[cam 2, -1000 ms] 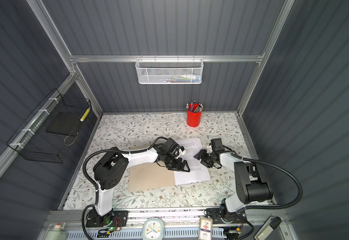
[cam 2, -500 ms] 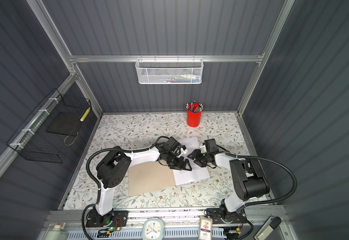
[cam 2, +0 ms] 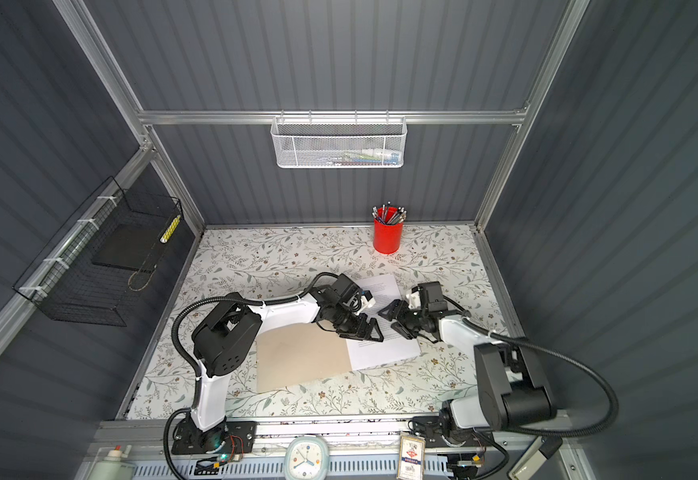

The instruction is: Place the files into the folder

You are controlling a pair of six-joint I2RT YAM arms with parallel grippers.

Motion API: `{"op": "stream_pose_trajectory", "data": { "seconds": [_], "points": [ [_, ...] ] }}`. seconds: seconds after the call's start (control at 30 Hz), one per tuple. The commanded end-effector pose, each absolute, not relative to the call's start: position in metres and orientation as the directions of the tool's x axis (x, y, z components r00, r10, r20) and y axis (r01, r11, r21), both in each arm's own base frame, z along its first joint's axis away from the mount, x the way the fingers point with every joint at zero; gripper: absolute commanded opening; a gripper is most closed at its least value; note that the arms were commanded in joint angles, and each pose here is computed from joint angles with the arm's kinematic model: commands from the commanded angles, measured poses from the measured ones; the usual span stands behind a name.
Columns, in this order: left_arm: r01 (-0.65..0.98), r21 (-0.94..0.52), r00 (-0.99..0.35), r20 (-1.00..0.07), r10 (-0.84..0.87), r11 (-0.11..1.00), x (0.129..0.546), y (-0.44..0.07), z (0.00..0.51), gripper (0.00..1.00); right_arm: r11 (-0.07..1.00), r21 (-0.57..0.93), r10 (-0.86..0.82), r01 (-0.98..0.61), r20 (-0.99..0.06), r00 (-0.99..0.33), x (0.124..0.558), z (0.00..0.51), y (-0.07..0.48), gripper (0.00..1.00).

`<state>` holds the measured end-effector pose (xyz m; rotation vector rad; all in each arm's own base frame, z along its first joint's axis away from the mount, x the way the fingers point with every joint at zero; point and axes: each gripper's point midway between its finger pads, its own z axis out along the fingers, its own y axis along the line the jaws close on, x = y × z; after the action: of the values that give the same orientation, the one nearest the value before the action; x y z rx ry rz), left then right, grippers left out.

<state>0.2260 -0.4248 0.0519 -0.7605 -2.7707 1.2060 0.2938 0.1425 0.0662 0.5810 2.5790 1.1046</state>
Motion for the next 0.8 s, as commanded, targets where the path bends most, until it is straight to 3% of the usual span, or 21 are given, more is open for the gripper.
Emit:
{"op": "stream_pose_trajectory", "data": {
  "seconds": [0.0, 0.2, 0.47, 0.77],
  "points": [
    [0.403, -0.614, -0.887, -0.078, 0.456, 0.678, 0.214, -0.397, 0.011, 0.90, 0.692, 0.645, 0.487, 0.324, -0.087, -0.869, 0.263, 0.056, 0.113, 0.70],
    [0.404, -0.613, -0.885, -0.075, 0.459, 0.679, 0.211, -0.394, 0.009, 0.90, 0.716, 0.544, 0.579, 0.437, -0.113, -0.807, 0.224, 0.048, 0.079, 0.73],
    [0.406, -0.612, -0.884, -0.074, 0.462, 0.679, 0.211, -0.394, 0.009, 0.90, 0.680, 0.587, 0.582, 0.438, -0.070, -0.810, 0.226, 0.038, 0.087, 0.72],
    [0.403, -0.609, -0.886, -0.074, 0.457, 0.683, 0.212, -0.394, 0.010, 0.90, 0.714, 0.516, 0.596, 0.473, -0.093, -0.798, 0.217, 0.035, 0.074, 0.71]
  ]
}}
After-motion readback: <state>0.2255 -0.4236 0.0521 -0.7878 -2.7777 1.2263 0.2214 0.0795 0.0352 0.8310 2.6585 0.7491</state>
